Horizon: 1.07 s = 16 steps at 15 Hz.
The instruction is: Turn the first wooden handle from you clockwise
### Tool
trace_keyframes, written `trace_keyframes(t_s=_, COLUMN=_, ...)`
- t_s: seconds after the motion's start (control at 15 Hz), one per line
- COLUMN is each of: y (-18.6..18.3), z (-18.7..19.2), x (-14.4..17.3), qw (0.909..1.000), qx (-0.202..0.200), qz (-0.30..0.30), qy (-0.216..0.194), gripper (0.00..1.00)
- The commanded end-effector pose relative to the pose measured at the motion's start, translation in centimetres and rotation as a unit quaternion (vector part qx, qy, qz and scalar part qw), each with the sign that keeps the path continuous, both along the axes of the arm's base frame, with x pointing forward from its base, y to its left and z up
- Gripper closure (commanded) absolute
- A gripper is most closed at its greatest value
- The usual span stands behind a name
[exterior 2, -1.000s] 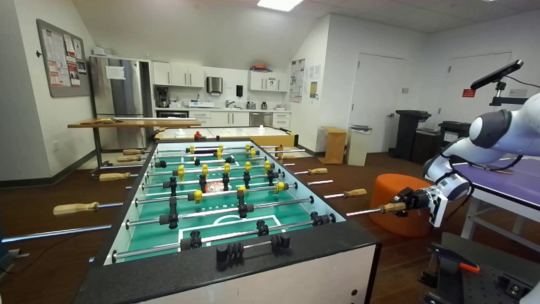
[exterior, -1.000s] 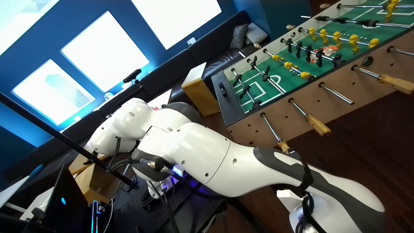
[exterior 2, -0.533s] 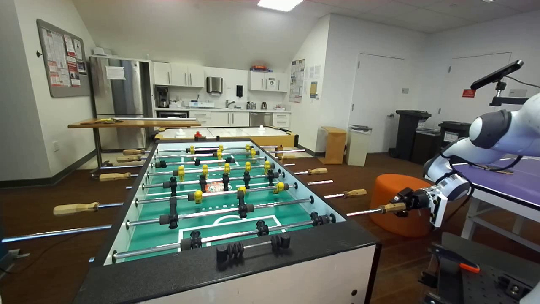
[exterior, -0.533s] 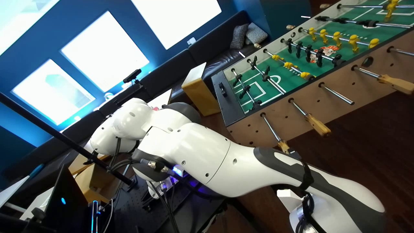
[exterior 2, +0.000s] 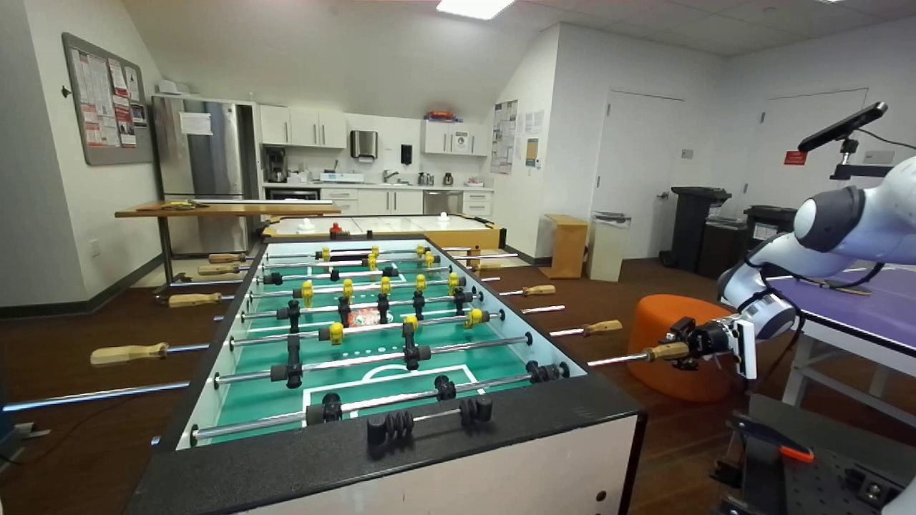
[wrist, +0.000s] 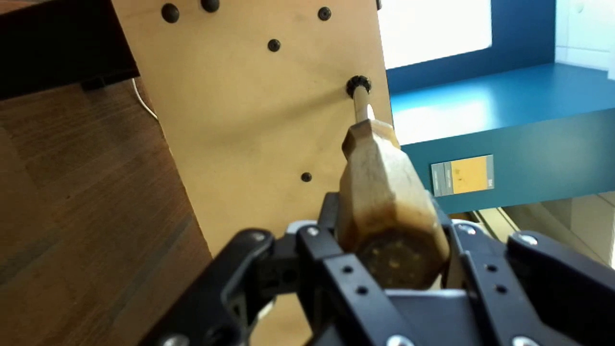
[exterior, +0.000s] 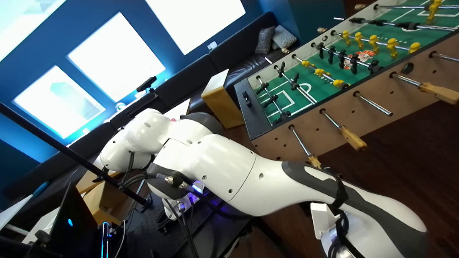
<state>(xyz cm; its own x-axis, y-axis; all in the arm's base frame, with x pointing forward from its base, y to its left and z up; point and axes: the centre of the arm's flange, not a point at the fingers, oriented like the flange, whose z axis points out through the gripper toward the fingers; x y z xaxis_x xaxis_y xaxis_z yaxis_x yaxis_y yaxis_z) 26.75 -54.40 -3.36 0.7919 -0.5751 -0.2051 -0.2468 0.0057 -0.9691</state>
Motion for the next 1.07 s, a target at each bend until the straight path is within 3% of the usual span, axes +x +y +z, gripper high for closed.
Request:
trace_keyframes(t_s=0.0, y=1.0, z=2.6, x=-1.2, qw=0.996, qx=0.06, qz=0.026, qy=0.062, gripper=0.84)
trace_keyframes(t_s=0.6, y=1.4, z=2.9, x=-1.9, qw=0.9822, qx=0.126, qz=0.031, qy=0.136, gripper=0.84)
trace_keyframes(t_s=0.67, y=0.1, z=-0.1, x=0.0, qw=0.9896, qx=0.075, qz=-0.014, qy=0.121, gripper=0.59)
trace_keyframes(t_s=0.93, y=0.1, z=-0.1, x=0.0, qw=0.9884, qx=0.08, qz=-0.015, qy=0.128, gripper=0.59)
trace_keyframes(t_s=1.0, y=-0.1, z=-0.1, x=0.1, qw=0.9837, qx=0.111, qz=-0.01, qy=0.141, gripper=0.84)
